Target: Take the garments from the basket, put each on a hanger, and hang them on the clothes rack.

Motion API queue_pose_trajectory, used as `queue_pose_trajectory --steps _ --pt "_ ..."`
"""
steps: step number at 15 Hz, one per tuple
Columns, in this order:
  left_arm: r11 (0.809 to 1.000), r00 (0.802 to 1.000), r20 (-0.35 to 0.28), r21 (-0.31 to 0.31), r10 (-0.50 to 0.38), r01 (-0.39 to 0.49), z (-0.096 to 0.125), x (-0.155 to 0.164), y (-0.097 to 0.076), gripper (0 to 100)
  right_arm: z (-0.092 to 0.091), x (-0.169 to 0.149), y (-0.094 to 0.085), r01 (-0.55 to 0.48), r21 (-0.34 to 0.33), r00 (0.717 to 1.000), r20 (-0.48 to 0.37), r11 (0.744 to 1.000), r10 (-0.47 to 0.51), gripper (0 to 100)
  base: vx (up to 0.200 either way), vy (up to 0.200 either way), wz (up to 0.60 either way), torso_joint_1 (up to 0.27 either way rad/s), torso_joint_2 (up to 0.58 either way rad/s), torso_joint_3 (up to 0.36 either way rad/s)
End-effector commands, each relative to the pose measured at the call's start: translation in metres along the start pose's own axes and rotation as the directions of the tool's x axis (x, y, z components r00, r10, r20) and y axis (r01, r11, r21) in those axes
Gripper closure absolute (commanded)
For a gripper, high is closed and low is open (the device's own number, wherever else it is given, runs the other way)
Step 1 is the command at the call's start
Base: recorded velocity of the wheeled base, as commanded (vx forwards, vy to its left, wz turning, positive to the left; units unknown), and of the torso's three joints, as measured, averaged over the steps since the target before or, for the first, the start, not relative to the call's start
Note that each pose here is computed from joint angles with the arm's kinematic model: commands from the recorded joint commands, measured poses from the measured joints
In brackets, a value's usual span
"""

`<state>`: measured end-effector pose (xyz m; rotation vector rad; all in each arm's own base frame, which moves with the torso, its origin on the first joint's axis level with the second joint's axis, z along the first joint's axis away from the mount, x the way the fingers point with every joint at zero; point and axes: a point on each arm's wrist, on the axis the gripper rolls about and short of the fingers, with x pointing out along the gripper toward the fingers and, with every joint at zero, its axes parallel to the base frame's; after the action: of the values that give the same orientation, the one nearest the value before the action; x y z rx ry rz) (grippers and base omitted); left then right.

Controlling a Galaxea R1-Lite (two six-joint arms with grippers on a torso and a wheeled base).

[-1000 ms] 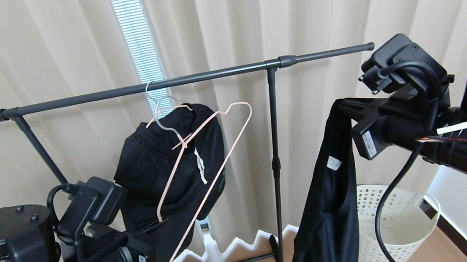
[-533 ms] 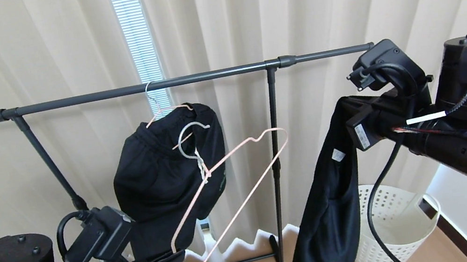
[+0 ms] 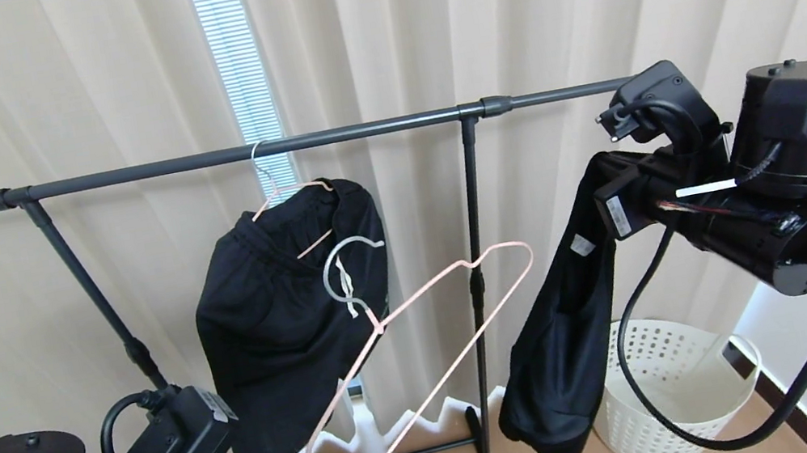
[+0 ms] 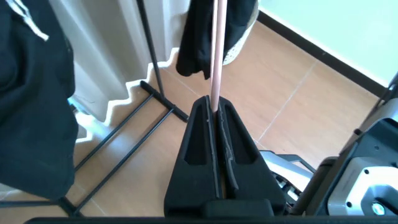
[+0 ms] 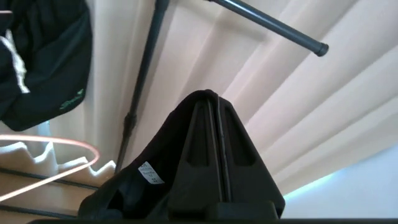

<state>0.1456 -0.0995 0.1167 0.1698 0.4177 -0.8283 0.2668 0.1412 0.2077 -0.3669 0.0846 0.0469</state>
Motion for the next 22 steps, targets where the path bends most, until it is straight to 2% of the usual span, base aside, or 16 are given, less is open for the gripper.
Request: queue_pose_trajectory --steps 1,5,9,15,17,18,22 --pt "1.0 1.0 -0.007 0.001 -0.013 0.013 -0.002 0.001 -0.001 100 -0.005 0.007 0.006 -0.005 -0.01 1.0 -0.018 1.0 0.005 100 0.0 0.0 0.0 0.0 0.0 0.0" --pt "0.999 0.999 -0.015 0.011 -0.05 0.05 -0.004 0.002 -0.008 100 -0.01 0.016 0.014 0.016 -0.005 1.0 -0.013 1.0 -0.016 100 0.0 0.0 0.0 0.0 0.0 0.0" --pt "0.999 0.999 0.007 0.009 -0.052 0.052 -0.002 0.003 -0.008 100 -0.008 0.007 0.032 -0.032 -0.015 0.999 -0.003 0.999 0.032 100 0.0 0.0 0.0 0.0 0.0 0.0" --pt "0.999 0.999 -0.004 0.003 -0.051 0.051 -0.004 0.01 -0.007 100 -0.011 0.005 0.044 -0.063 -0.028 0.998 -0.009 0.998 0.062 100 0.0 0.0 0.0 0.0 0.0 0.0" --pt "0.999 0.999 0.015 -0.008 -0.048 0.049 -0.002 0.012 -0.006 100 -0.01 0.002 0.048 -0.079 -0.031 0.997 -0.005 0.996 0.079 100 0.0 0.0 0.0 0.0 0.0 0.0" --pt "0.998 0.999 0.026 -0.031 -0.046 0.047 -0.001 0.014 -0.005 100 -0.012 -0.004 0.056 -0.101 -0.042 0.995 -0.009 0.994 0.1 100 0.0 0.0 0.0 0.0 0.0 0.0" --pt "0.999 0.998 0.043 -0.03 -0.043 0.045 0.0 0.017 -0.004 100 -0.012 -0.015 0.066 -0.126 -0.054 0.992 -0.01 0.991 0.125 100 0.0 0.0 0.0 0.0 0.0 0.0"
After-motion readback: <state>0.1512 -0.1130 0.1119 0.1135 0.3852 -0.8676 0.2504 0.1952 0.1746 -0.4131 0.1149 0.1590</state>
